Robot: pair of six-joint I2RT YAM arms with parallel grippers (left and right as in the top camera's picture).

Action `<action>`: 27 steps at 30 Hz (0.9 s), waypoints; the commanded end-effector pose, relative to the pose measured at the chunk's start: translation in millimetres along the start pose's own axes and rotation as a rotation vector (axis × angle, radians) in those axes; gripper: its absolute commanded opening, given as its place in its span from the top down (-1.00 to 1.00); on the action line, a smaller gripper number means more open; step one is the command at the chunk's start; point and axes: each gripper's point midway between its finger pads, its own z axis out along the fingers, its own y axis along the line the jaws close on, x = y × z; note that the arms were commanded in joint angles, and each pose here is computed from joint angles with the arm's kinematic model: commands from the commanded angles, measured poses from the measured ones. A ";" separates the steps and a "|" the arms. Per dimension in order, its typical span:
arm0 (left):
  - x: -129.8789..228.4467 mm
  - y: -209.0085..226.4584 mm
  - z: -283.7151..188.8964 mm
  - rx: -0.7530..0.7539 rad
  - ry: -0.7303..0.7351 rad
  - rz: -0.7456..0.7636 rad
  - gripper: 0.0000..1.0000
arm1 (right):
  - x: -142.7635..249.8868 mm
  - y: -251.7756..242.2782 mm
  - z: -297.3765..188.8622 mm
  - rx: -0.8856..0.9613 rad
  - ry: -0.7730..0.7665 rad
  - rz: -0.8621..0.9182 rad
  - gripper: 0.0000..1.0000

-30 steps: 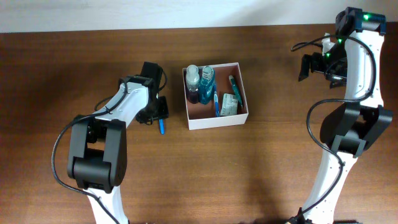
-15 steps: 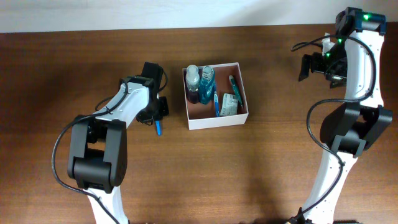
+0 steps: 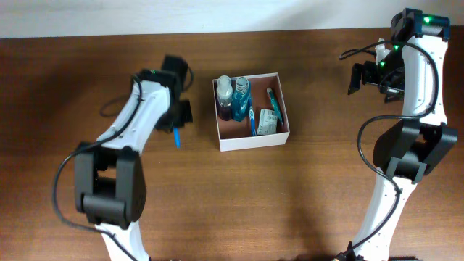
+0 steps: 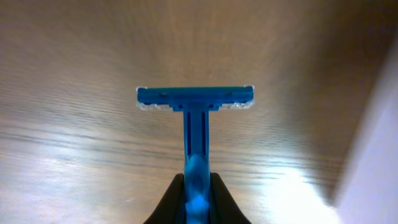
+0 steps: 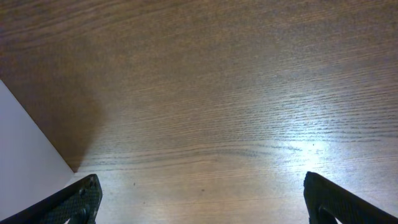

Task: Pack container
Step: 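Close the left gripper on the razor handle and lift it, then carry the razor with the left gripper over the pink box and lower it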

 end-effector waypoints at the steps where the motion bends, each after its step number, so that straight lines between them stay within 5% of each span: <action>1: -42.5 3.1 -93.5 0.050 -0.247 -0.035 0.98 | 0.9 -2.0 -11.4 0.010 -0.027 0.003 -0.97; 9: -58.1 -25.3 -215.1 0.217 -0.539 -0.009 0.98 | 0.9 -2.0 -11.4 0.010 -0.027 0.003 -0.97; 13: -47.9 -70.6 -245.6 0.288 -0.638 0.155 0.98 | 0.9 -2.0 -11.4 0.010 -0.027 0.003 -0.97; 18: -26.7 -142.0 -261.2 0.359 -0.717 0.382 0.98 | 0.9 -2.0 -11.4 0.010 -0.027 0.003 -0.97; 27: -6.9 -225.4 -241.5 0.432 -0.738 0.534 0.99 | 0.9 -2.0 -11.4 0.010 -0.027 0.003 -0.97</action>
